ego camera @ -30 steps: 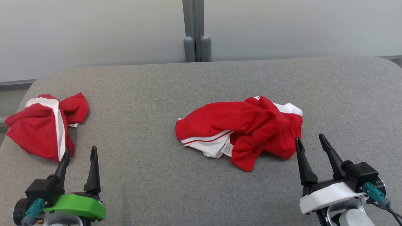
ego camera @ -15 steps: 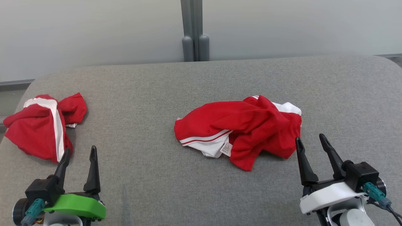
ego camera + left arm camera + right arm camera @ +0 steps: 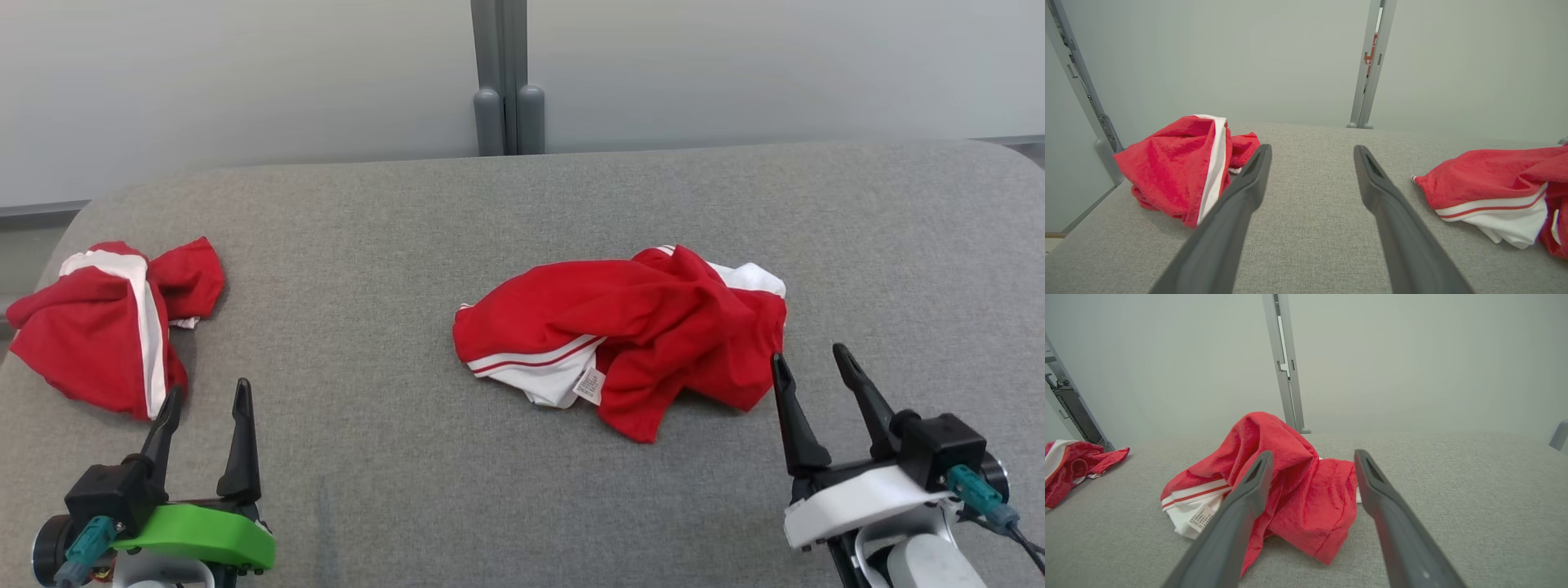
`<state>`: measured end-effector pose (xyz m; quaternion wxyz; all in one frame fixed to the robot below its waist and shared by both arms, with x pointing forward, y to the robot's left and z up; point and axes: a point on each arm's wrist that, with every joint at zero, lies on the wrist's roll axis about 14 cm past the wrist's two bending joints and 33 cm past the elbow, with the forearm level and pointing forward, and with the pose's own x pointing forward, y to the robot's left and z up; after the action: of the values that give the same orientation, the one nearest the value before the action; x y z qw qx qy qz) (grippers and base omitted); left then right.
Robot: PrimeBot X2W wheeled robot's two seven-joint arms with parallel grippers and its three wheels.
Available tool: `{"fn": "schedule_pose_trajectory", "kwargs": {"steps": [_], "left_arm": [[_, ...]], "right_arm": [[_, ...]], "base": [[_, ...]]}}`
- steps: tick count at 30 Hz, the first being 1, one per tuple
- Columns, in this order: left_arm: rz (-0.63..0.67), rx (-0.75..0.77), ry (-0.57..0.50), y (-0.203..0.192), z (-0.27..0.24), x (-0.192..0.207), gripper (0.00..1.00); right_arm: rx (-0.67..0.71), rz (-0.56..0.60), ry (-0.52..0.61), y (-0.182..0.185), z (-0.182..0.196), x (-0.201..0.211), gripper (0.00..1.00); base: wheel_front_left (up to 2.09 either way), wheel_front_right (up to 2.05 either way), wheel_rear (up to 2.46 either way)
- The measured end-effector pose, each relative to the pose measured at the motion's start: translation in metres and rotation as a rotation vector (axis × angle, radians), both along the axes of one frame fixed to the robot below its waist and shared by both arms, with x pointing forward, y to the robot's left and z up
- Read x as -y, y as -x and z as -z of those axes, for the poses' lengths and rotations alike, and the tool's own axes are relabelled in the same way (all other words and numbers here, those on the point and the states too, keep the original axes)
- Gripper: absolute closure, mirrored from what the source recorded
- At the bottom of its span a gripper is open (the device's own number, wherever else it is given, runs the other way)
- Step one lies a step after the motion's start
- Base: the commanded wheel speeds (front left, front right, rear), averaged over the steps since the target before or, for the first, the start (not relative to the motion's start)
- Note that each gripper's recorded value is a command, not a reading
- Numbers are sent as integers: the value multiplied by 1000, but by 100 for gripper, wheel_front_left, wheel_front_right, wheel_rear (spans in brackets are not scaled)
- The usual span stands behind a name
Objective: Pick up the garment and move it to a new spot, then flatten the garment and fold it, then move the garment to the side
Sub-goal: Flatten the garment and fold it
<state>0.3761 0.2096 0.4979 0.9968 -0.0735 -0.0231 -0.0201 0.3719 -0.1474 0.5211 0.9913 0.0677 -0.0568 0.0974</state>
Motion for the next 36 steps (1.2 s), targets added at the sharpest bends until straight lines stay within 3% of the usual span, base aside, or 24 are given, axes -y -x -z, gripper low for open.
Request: {"fn": "schedule_pose_trajectory", "kwargs": {"steps": [10, 16, 27, 36], "left_arm": [[10, -10, 0, -10, 4, 4, 0], [13, -24, 4, -20, 9, 7, 0], [6, -46, 8, -42, 19, 6, 0], [-30, -67, -1, -42, 27, -7, 0]], "right_arm": [[62, -15, 131, -61, -36, 19, 0], [10, -4, 217, -107, -34, 34, 0], [-241, -3, 274, -164, 39, 44, 0], [-480, -36, 272, -158, 120, 34, 0]], "base": [[0, 0, 0], [0, 0, 0], [0, 0, 0], [0, 0, 0]]}}
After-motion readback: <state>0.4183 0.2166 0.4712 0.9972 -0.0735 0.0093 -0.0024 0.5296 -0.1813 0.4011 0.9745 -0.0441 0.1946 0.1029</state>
